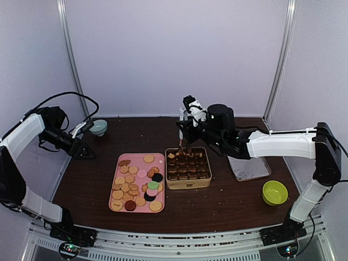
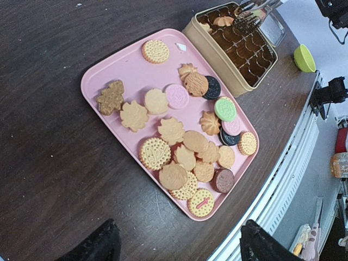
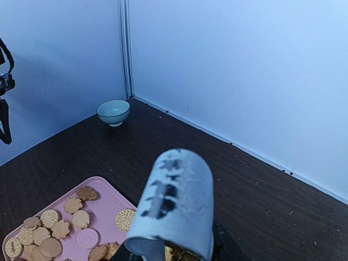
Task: Pack the cookies
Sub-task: Adjust the fake cookies in the empty pocket of the box.
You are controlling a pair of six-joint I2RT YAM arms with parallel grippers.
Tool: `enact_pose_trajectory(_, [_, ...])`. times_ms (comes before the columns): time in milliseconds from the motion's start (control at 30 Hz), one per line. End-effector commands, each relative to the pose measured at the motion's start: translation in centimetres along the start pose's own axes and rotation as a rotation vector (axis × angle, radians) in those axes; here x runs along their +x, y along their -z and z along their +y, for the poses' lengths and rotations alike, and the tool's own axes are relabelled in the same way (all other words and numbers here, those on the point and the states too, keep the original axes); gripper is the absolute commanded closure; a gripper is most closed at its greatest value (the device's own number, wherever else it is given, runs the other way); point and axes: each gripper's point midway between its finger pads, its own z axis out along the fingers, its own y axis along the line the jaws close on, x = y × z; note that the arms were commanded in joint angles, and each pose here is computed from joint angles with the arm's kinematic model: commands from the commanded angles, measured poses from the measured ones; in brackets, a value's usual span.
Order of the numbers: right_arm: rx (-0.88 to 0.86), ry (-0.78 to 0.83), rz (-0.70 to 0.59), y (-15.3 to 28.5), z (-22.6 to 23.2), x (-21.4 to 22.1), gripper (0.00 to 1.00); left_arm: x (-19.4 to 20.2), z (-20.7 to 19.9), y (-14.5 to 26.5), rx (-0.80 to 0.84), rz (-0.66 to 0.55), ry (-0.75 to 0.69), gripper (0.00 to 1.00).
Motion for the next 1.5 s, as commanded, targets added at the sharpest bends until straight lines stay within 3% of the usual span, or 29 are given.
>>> enact_pose_trajectory(0, [-0.039,0.012,-0.040,-0.3,0.5,-1.7,0.64,-0.5,0.0,0.0,0.002,-0.015,-0.017,0.22])
enact_pose_trajectory(567, [-0.042,0.151,-0.003,-3.4,1.0,-1.7,0.68,-0.5,0.0,0.2,-0.003,-0.004,-0.020,0.23])
enact_pose_trajectory(800, [-0.036,0.135,0.006,-3.1,0.8,-1.6,0.76,-0.5,0.0,0.2,0.002,-0.004,-0.018,0.23])
enact_pose_trajectory(1067, [-0.044,0.126,0.025,-3.2,1.1,-0.8,0.77,-0.6,-0.2,0.5,-0.002,-0.006,-0.026,0.23])
enact_pose_trajectory(1300, [0.013,0.105,-0.070,-0.3,1.1,-4.2,0.79,-0.7,-0.2,0.6,-0.006,-0.004,-0.031,0.23])
enact_pose_trajectory(1467, [-0.012,0.109,-0.128,2.3,4.7,-6.0,0.79,-0.5,0.0,0.6,-0.021,0.003,-0.036,0.23])
